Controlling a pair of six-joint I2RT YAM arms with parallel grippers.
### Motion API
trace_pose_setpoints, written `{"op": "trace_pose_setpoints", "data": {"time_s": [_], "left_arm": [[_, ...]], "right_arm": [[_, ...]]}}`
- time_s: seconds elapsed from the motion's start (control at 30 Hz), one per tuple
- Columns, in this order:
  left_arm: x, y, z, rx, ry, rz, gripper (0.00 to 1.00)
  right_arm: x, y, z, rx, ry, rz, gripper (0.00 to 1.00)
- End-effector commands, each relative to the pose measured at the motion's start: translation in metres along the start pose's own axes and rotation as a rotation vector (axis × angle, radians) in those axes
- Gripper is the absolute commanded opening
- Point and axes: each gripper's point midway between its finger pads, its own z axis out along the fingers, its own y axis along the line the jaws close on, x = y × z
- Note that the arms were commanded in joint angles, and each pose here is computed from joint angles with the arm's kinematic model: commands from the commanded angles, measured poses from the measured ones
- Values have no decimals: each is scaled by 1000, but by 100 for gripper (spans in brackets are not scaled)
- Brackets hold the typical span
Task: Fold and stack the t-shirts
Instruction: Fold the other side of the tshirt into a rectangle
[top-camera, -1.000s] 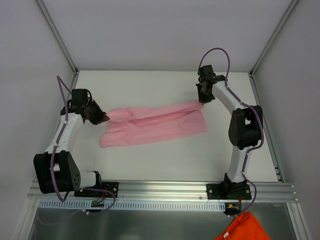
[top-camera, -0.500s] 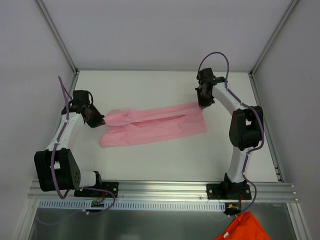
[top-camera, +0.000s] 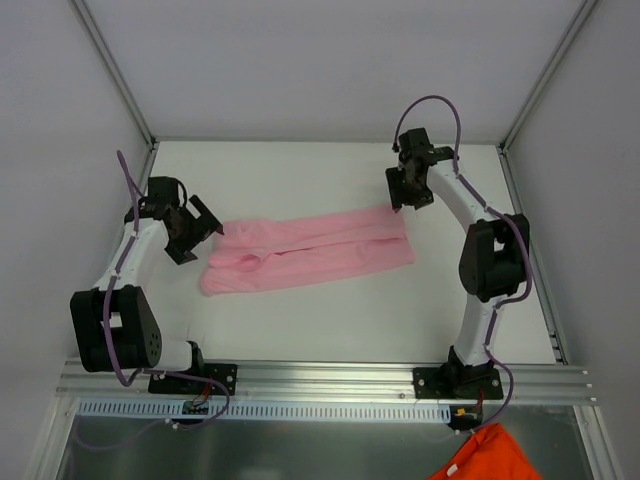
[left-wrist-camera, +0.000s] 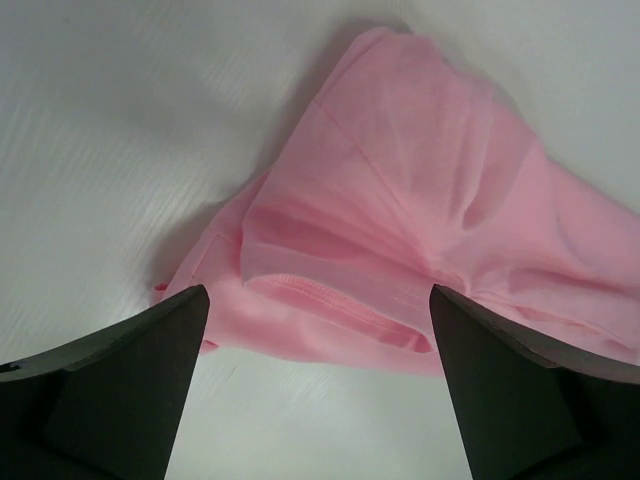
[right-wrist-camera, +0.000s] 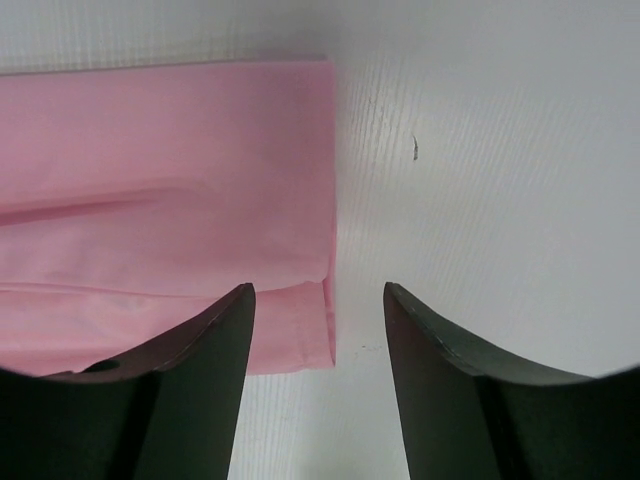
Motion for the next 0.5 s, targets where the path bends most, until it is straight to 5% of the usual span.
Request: {"op": "trace_pose_setpoints", "data": {"time_s": [0.0,0.13,0.23,0.27,0.47], "left_arm": [[-33,-43,-33,154,-115,12,93],[-45,-67,-47,238,-123,29,90],[-36,-78,-44,297,-75,45,88],[-33,-79,-42,310,-63,45,88],[-6,-102,-19,424,39,67,84]], "right_arm": [[-18,-3,-56,-5,-124,-5,56],[-26,-1,-71,-24,-154,5,39],[-28,9,-73,-76,-147,30,16],[-28,13,-73,-91,-141,36,1],[-17,27,-80,-114,-127,16,1]]}}
